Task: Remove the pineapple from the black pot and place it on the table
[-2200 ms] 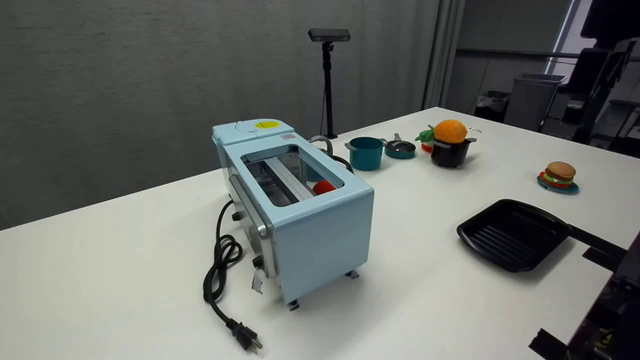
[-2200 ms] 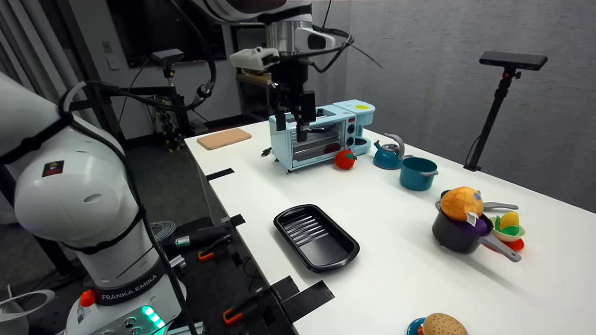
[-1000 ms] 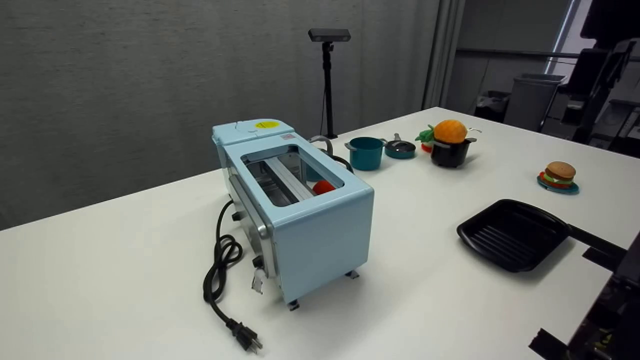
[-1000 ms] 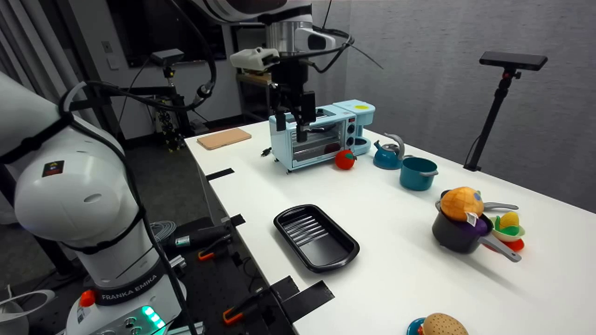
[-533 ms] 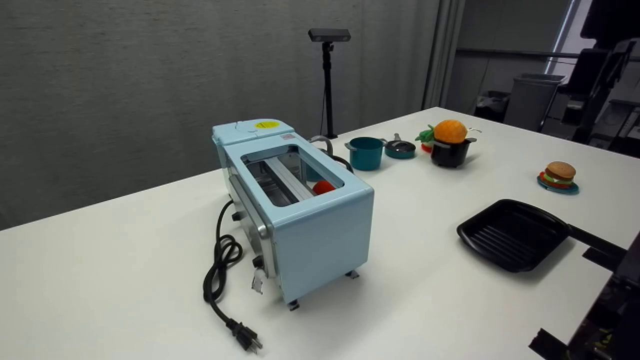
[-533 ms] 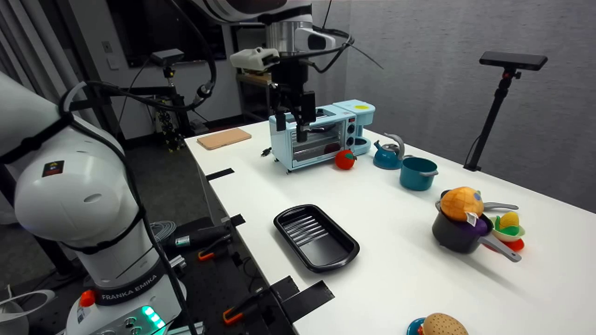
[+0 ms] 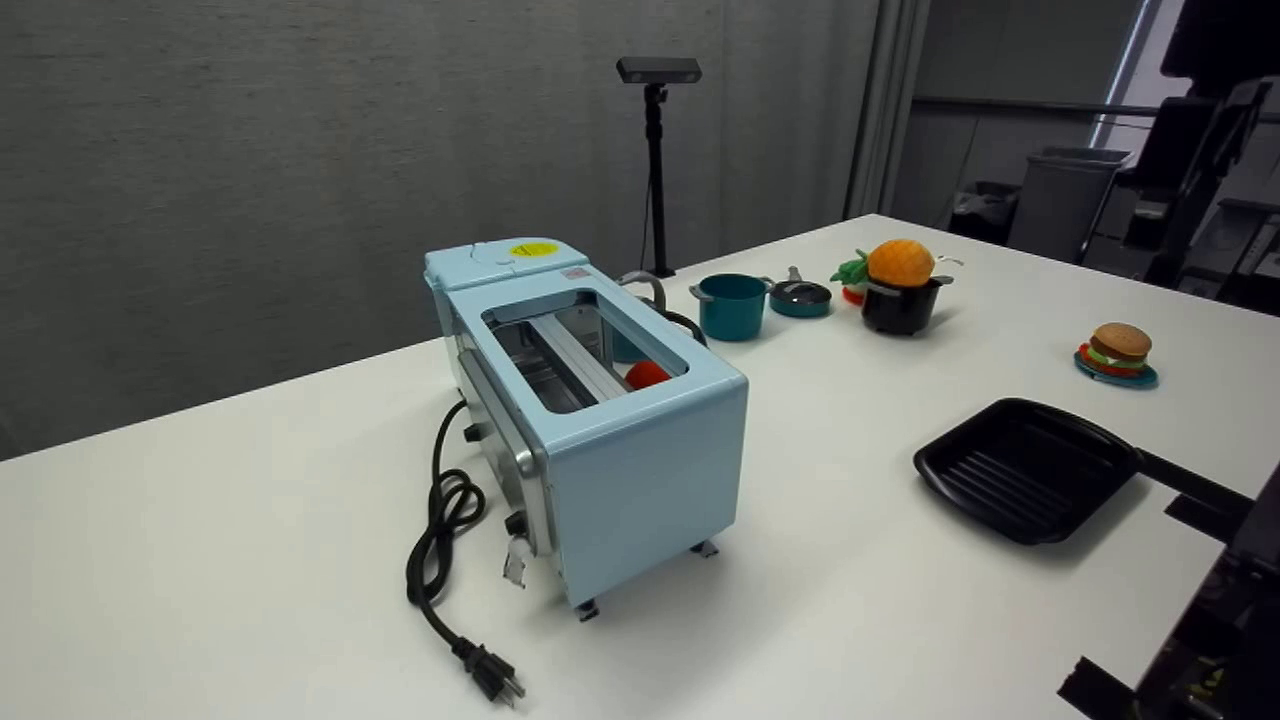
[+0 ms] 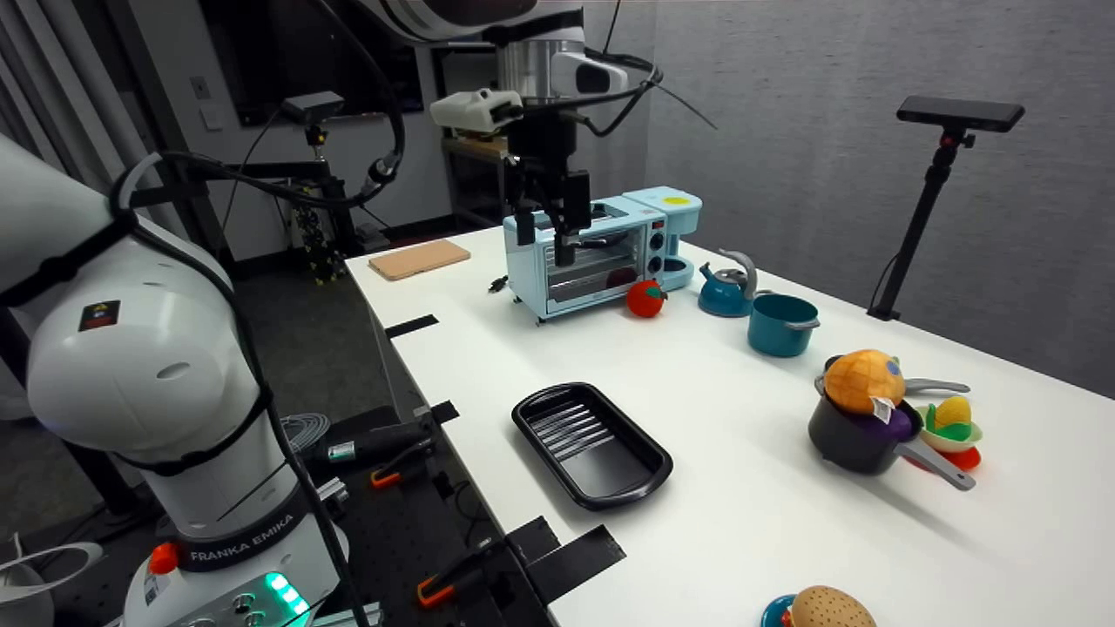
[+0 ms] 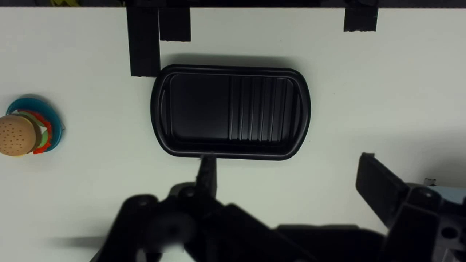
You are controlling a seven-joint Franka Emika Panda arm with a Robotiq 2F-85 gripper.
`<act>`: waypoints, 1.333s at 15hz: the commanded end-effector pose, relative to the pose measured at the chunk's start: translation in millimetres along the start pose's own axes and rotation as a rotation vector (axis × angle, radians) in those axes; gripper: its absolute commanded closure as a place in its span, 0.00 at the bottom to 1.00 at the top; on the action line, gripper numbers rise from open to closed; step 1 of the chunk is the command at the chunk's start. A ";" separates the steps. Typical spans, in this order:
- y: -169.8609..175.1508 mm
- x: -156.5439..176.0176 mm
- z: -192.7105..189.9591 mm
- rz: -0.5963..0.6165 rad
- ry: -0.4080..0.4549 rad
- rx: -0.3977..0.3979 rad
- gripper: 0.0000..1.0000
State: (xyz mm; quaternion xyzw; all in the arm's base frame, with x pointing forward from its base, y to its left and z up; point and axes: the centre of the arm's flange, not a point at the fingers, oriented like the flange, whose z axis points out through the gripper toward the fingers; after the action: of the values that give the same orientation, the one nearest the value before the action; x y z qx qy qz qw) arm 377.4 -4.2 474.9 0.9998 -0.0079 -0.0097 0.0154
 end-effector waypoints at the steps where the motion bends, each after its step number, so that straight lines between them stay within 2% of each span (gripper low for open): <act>1: 0.0 0.0 0.0 0.000 0.000 0.000 0.00; 7: 7.9 5.8 -1.2 0.023 0.003 -0.004 0.00; 11: 25.0 17.1 -4.5 0.072 0.014 -0.004 0.00; 20: 80.5 75.8 -10.9 0.258 0.086 -0.015 0.00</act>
State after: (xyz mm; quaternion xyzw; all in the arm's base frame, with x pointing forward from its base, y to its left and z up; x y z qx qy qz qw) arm 423.2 -70.2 482.4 0.9944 -0.1034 0.0211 0.0104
